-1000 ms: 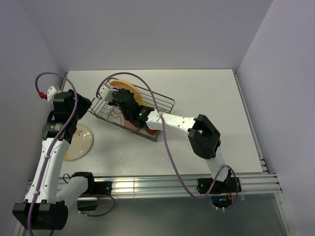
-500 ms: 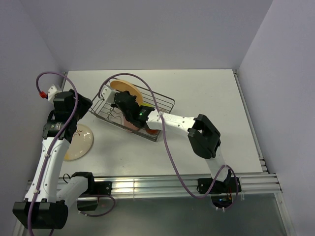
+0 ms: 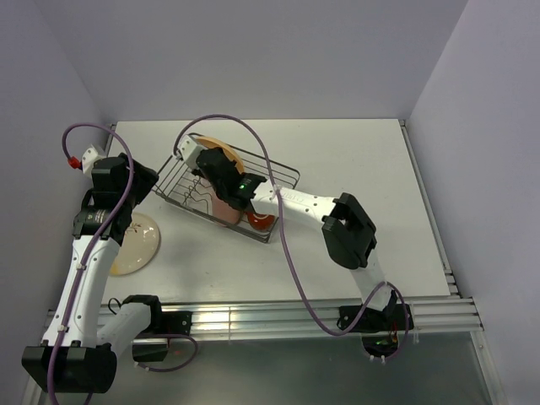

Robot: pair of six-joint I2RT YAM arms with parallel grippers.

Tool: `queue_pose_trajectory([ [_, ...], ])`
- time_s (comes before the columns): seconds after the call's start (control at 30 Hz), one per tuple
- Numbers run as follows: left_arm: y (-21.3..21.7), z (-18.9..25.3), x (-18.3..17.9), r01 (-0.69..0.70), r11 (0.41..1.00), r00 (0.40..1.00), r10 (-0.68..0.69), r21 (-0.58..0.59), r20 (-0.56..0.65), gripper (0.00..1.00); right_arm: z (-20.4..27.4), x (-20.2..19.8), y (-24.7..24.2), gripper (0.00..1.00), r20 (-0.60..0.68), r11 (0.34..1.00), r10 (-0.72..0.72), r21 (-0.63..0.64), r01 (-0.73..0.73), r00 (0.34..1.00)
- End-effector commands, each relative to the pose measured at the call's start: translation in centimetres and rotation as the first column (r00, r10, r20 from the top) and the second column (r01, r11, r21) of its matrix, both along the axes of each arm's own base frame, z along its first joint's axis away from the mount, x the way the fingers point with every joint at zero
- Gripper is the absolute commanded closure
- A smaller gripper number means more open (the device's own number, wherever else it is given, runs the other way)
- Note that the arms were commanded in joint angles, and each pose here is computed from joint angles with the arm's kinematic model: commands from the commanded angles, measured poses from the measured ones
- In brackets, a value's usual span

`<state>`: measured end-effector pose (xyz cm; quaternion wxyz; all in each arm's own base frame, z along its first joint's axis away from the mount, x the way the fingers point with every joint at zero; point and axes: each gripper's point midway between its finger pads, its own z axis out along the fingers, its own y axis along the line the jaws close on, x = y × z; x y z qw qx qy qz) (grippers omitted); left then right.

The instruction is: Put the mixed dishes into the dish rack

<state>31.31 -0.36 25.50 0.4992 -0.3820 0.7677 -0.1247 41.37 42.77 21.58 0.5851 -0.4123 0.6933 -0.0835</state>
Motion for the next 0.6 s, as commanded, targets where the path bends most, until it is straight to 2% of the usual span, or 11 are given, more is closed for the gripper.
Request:
queue_pose_trajectory([
  [0.0, -0.1, 1.0, 0.2, 0.017, 1.0, 0.999, -0.017, 0.007, 0.028, 0.35, 2.5, 1.3, 0.4, 1.0, 0.011, 0.995, -0.01, 0.095, 0.009, 1.0],
  [0.17, -0.1, 0.9, 0.3, 0.017, 1.0, 1.0, -0.017, 0.007, 0.024, 0.35, 2.3, 2.4, -0.3, 0.98, -0.022, 0.992, -0.004, 0.122, 0.007, 1.0],
  [0.43, -0.4, 0.4, 0.6, 0.029, 1.0, 0.999, -0.029, -0.001, 0.012, 0.36, 1.2, 3.6, -1.2, 0.82, -0.036, 0.997, 0.004, 0.077, -0.001, 0.999],
  [0.53, -0.4, 0.2, 0.7, 0.027, 1.0, 1.0, -0.027, -0.002, 0.011, 0.36, 1.2, 3.9, -1.4, 0.64, -0.044, 0.996, 0.007, 0.084, -0.004, 0.999],
  [0.57, -0.4, 0.1, 0.7, 0.025, 1.0, 1.0, -0.025, -0.002, 0.008, 0.36, 1.2, 3.9, -1.5, 0.55, -0.047, 0.996, 0.01, 0.092, -0.005, 0.999],
])
